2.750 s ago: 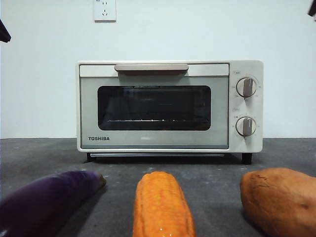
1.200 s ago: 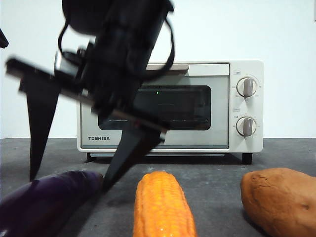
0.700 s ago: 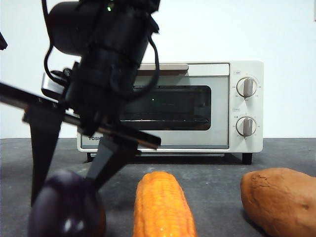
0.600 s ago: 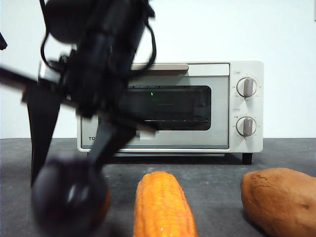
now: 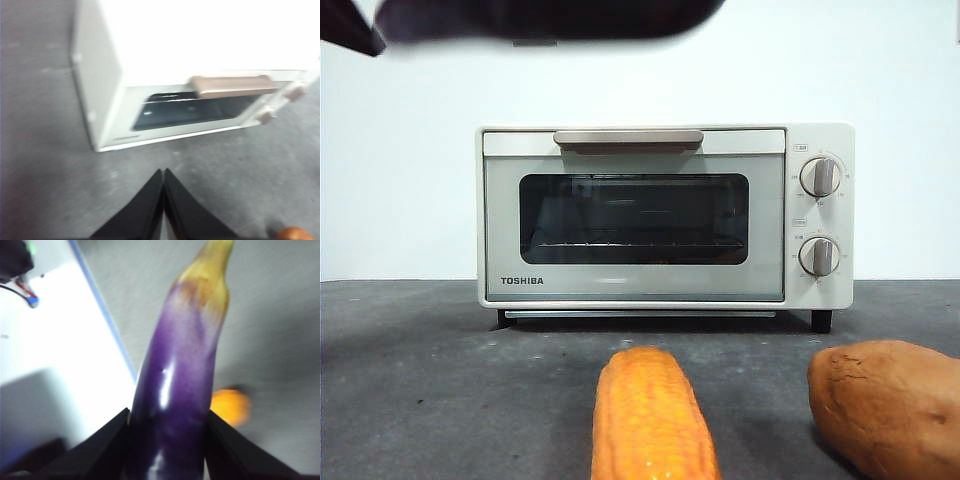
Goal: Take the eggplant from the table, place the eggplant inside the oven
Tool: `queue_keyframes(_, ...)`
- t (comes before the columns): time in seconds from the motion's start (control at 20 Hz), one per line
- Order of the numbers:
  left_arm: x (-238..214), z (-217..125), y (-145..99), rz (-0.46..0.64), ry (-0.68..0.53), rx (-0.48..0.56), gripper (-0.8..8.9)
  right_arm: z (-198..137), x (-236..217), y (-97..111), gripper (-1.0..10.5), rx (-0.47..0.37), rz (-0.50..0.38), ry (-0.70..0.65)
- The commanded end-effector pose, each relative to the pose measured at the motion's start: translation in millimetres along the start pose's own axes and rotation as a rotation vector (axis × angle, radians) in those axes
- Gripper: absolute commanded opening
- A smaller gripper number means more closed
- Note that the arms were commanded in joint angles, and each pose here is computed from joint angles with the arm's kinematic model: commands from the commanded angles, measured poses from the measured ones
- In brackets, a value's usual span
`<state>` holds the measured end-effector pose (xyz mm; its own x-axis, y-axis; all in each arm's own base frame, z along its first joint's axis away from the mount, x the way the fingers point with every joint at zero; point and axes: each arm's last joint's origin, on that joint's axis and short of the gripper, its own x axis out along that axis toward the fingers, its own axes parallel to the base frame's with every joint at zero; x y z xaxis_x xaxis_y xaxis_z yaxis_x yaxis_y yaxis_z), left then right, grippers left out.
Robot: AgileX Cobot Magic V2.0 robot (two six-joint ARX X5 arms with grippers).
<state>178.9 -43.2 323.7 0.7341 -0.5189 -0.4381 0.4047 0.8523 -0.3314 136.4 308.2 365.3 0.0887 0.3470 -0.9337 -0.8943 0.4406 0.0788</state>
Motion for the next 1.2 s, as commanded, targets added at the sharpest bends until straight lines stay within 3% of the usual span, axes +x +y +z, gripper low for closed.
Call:
queue_keyframes(0.05, 11.2, 14.0, -7.4, -0.04, 0.009, 0.012, 0.06, -22.8, -34.8, 11.9, 1.5, -0.093, -0.101, -0.021)
queue_keyframes(0.25, 45.3, 36.4, -24.1, -0.113, 0.075, 0.052, 0.06, -62.0, -94.3, 16.3, 1.5, -0.11, -0.234, -0.195)
queue_keyframes(0.6, 123.3, 77.7, -56.9, -0.195, 0.205, 0.135, 0.06, -122.1, -131.8, 3.2, 1.5, 0.02, -0.413, -0.33)
queue_keyframes(0.8, 159.8, 81.3, -71.5, -0.155, 0.285, 0.204, 0.06, -156.8, -137.4, -3.8, 1.5, 0.105, -0.47, -0.377)
queue_keyframes(1.2, 188.2, 68.6, -79.0, -0.089, 0.343, 0.256, 0.06, -189.9, -145.4, -9.3, 1.5, 0.203, -0.473, -0.451)
